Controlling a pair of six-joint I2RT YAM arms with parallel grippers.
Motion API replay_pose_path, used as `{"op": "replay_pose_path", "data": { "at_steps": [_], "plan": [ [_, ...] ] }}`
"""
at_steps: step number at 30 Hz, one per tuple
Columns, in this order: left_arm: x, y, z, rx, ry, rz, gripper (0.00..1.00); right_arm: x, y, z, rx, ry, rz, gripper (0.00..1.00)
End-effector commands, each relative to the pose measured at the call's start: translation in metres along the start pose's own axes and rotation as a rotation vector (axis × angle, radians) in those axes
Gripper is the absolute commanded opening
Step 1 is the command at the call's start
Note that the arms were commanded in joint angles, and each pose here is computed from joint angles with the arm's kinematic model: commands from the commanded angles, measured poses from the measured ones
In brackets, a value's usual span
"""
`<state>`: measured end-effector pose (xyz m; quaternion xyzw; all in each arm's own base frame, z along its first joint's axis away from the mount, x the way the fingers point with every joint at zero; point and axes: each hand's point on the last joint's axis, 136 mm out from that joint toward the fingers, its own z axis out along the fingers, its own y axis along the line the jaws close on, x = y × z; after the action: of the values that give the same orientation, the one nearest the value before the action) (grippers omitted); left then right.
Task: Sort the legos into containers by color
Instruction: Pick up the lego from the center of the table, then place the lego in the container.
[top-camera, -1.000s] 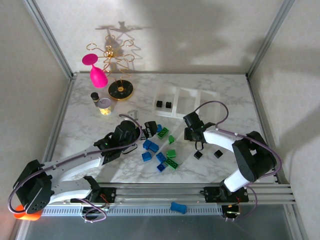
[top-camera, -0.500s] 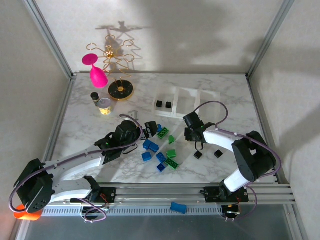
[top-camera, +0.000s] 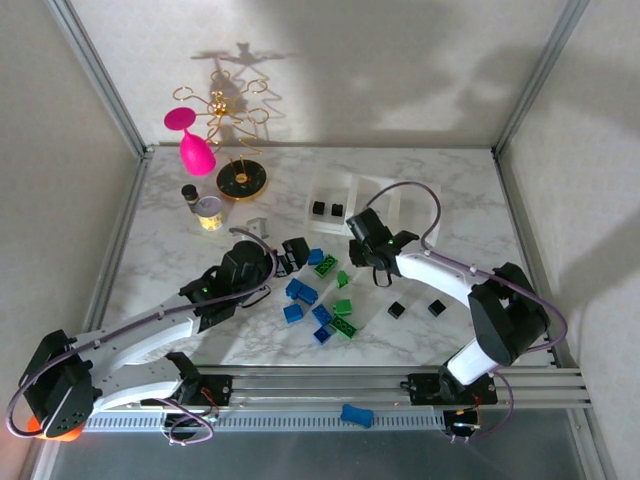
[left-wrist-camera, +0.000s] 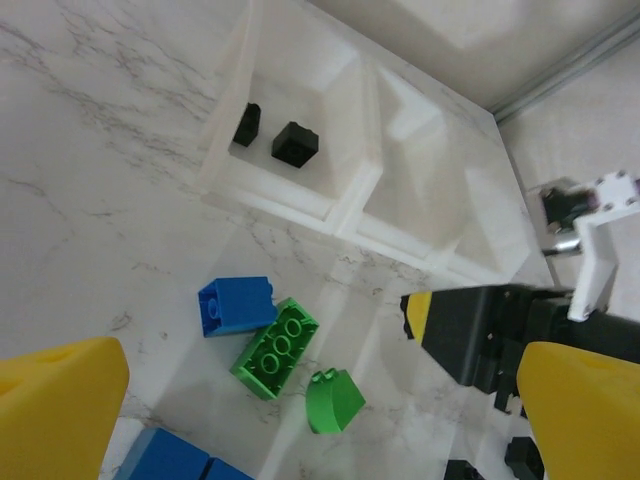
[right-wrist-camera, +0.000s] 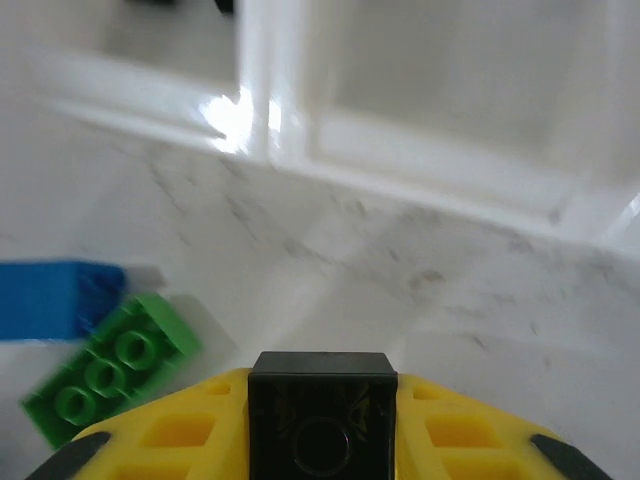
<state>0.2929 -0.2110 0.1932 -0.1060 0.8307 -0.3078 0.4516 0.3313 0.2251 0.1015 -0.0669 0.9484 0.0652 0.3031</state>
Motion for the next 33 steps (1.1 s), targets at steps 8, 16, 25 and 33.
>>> {"op": "replay_pose_path", "data": {
  "at_steps": [8,16,25,33],
  "plan": [
    [-0.048,0.016,-0.012,-0.073,-0.087,-0.009,0.99,-0.079,0.059,0.019,-0.054,-0.155,-0.069,0.31],
    [-0.061,0.029,-0.007,-0.101,-0.107,-0.023,1.0,-0.113,0.068,0.049,-0.012,-0.211,-0.088,0.32],
    [-0.07,0.042,0.006,-0.118,-0.118,-0.053,1.0,-0.122,0.07,0.087,0.024,-0.191,-0.116,0.33],
    [-0.072,0.05,0.011,-0.133,-0.115,-0.062,1.0,-0.132,0.05,0.106,0.085,-0.185,-0.125,0.37]
  ]
}}
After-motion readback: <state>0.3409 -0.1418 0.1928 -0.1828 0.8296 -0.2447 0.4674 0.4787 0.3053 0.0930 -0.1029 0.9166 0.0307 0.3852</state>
